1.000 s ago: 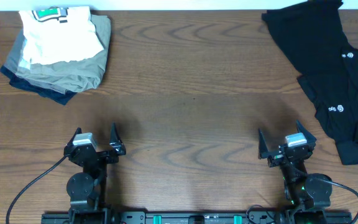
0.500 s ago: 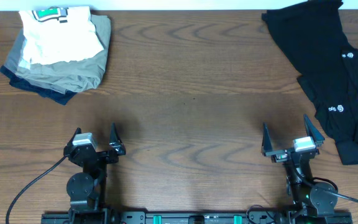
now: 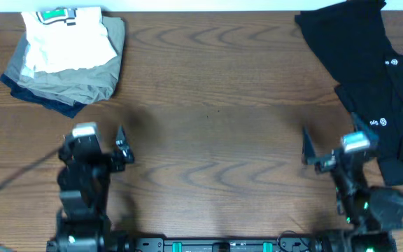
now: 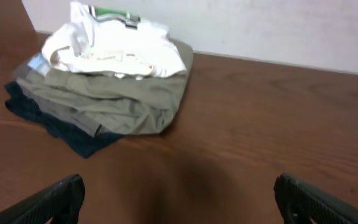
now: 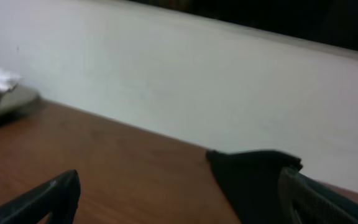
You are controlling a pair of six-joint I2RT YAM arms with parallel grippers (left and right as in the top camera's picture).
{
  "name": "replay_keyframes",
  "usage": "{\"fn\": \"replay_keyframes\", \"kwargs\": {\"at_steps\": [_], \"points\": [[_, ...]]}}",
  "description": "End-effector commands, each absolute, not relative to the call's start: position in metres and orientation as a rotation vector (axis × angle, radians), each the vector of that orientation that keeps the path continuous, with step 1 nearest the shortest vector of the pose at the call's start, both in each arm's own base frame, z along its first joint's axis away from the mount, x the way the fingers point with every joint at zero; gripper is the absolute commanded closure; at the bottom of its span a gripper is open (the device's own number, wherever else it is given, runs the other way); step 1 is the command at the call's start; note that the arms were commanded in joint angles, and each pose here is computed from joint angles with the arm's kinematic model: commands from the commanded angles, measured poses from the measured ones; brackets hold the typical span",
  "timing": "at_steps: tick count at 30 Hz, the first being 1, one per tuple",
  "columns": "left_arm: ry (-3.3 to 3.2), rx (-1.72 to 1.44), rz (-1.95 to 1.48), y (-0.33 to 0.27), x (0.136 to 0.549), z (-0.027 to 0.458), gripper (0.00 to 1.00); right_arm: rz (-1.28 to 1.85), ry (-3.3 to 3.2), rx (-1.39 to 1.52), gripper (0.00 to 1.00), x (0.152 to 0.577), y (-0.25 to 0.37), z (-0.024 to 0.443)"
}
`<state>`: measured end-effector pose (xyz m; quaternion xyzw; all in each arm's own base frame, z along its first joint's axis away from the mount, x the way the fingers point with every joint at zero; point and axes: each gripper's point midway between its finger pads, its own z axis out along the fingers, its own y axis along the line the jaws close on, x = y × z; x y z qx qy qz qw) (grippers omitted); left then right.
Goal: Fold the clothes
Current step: 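Reach the right gripper to the black shirt and grasp it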
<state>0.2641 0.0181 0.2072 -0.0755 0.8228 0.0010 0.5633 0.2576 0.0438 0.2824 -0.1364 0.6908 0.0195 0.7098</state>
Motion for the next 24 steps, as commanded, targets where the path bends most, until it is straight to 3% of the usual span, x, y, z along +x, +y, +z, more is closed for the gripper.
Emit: {"fn": "replay_keyframes", "kwargs": {"at_steps": [1,15,24], "points": [[2.008,-0.140,-0.011,0.013,0.284,0.225,0.02,0.036,1.620,-0.315,0.01,0.281,0.043,0.289],[2.510,-0.037,-0.227,-0.019,0.369,0.197,0.02,0.270,2.127,-0.423,0.01,0.423,0.073,0.252],[2.780,-0.052,-0.241,-0.019,0.388,0.155,0.02,0.367,2.252,-0.404,0.01,0.467,0.080,0.204]]}}
